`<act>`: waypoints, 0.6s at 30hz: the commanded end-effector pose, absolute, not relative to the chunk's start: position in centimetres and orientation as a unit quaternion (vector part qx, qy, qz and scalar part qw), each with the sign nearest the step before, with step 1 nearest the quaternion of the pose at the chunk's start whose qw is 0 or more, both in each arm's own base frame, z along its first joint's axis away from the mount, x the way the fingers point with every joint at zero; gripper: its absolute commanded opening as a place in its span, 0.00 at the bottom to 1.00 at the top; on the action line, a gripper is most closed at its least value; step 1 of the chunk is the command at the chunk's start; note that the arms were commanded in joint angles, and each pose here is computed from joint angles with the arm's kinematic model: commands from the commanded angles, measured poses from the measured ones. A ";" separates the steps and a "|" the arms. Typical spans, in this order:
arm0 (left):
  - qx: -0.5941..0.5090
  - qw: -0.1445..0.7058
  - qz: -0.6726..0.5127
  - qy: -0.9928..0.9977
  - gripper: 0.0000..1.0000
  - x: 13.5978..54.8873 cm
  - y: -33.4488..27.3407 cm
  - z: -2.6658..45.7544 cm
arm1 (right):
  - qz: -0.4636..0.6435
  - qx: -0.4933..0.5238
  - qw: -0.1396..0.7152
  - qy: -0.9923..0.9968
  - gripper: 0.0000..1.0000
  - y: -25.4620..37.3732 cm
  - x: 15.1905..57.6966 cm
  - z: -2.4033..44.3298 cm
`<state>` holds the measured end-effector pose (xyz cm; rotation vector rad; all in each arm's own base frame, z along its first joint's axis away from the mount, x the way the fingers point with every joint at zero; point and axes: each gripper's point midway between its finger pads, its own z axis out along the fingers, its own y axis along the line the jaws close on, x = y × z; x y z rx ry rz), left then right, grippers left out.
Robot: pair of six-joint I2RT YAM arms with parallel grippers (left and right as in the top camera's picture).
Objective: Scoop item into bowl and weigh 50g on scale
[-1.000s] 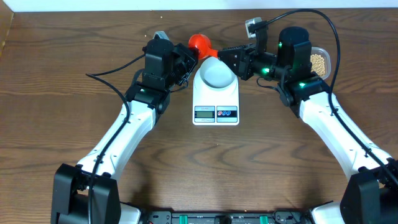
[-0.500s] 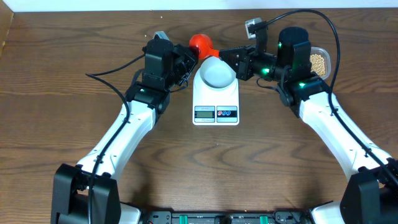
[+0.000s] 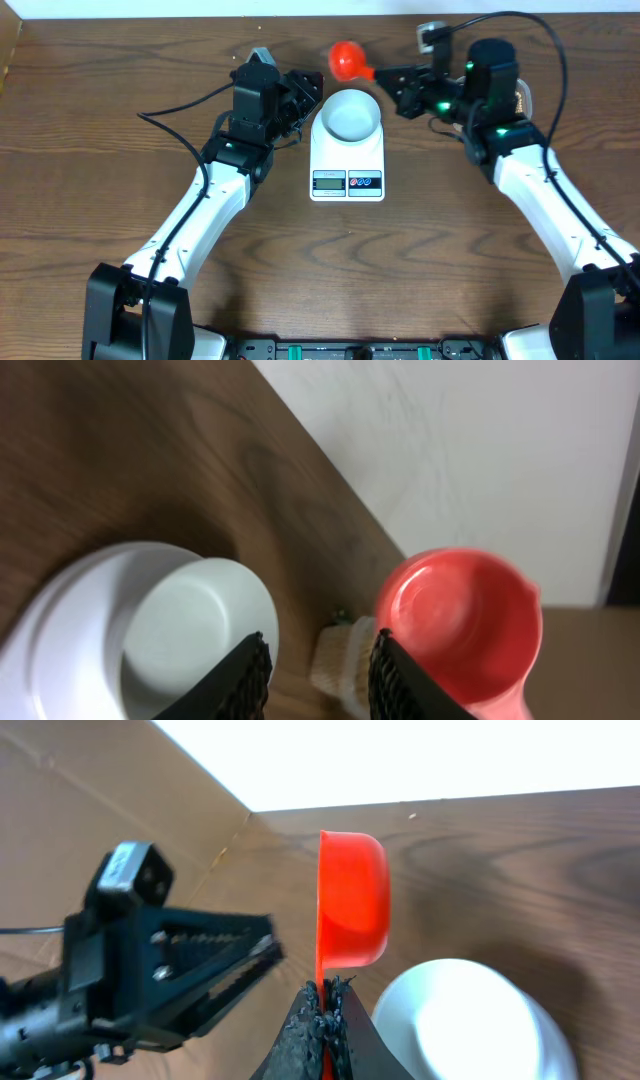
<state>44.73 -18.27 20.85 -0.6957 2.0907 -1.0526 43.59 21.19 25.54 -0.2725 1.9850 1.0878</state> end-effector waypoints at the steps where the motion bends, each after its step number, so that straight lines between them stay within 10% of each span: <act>1: -0.190 0.385 -0.382 0.818 0.35 44.8 -18.5 22.2 | 0.440 -0.108 0.424 0.784 0.01 19.7 44.1 26.4; 18: 0.050 0.385 -0.334 0.859 0.36 41.2 -22.6 20.3 | 0.467 -0.077 0.420 0.774 0.01 11.9 44.7 27.0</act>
